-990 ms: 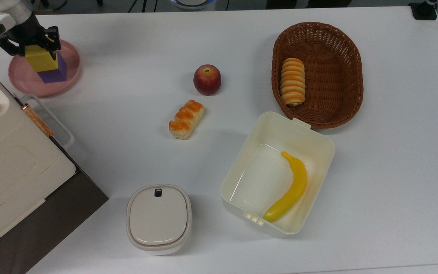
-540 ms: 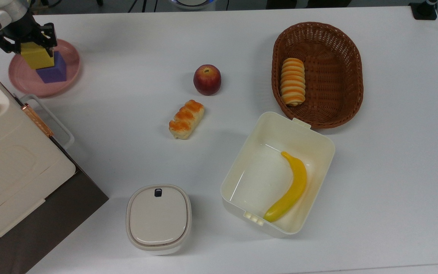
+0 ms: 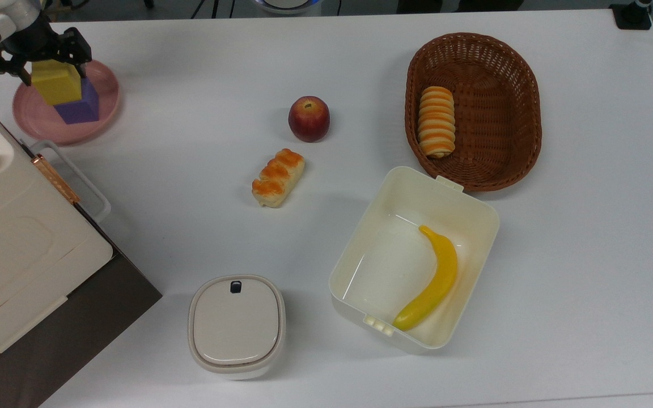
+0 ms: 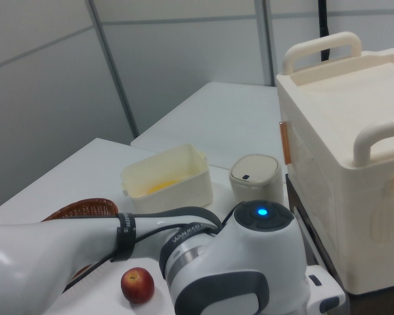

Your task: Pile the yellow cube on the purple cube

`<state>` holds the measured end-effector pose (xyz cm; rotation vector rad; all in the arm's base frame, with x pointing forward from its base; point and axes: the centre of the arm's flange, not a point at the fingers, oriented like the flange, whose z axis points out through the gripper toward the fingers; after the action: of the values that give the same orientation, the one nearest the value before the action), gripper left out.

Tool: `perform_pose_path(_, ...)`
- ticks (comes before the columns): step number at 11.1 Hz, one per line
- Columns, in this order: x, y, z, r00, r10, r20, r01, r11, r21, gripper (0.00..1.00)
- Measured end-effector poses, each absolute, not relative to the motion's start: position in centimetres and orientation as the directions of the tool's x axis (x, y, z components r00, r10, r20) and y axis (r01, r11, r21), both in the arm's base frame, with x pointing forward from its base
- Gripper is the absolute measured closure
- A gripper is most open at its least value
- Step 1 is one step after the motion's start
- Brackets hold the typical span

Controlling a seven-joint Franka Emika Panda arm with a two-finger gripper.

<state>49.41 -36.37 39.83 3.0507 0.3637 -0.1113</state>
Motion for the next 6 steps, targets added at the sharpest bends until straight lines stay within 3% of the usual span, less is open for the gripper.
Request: perform_pose_path(6, 49.7, -34.0, 48.4, 0.978, 0.206, -0.036, 0.208, -0.975, 0.081, 0.00)
